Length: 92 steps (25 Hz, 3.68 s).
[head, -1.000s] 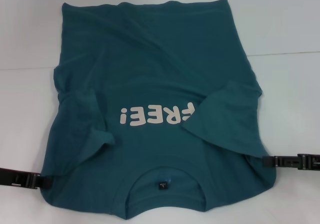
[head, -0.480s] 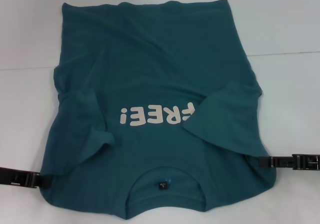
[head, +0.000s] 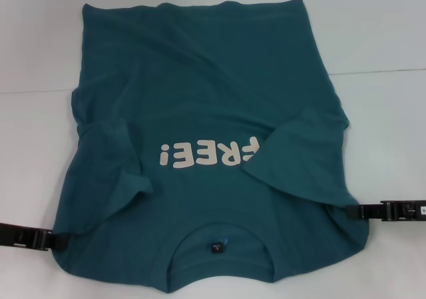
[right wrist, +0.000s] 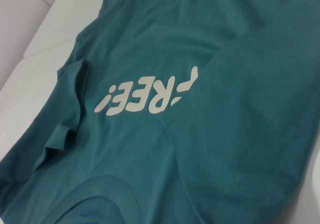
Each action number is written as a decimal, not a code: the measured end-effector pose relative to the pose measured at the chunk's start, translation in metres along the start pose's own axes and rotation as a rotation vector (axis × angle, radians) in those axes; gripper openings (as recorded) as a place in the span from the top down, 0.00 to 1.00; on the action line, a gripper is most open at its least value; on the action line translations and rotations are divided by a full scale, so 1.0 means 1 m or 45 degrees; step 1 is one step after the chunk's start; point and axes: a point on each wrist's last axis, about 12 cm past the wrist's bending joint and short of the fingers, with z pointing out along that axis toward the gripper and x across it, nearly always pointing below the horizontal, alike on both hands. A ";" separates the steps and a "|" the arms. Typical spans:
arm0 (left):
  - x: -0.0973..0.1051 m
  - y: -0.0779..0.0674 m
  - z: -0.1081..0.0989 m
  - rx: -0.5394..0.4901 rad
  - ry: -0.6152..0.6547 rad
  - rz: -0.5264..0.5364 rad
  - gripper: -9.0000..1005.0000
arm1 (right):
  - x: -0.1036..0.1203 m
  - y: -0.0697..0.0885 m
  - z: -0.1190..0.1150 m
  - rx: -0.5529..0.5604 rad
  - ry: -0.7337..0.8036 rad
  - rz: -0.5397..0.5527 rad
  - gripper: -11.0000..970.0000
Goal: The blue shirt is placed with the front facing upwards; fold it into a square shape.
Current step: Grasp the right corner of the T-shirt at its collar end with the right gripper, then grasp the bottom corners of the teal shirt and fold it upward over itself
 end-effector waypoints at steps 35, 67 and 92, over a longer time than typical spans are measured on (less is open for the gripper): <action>0.031 0.007 -0.027 0.128 0.030 -0.125 0.99 | 0.054 -0.020 -0.062 -0.067 -0.117 0.118 0.95; -0.020 -0.012 -0.029 0.362 -0.187 -0.021 0.99 | 0.024 -0.015 -0.058 -0.102 -0.295 0.017 0.95; -0.132 -0.019 0.012 0.115 -0.780 -0.105 0.99 | -0.099 0.001 0.036 0.247 -0.607 -0.219 0.94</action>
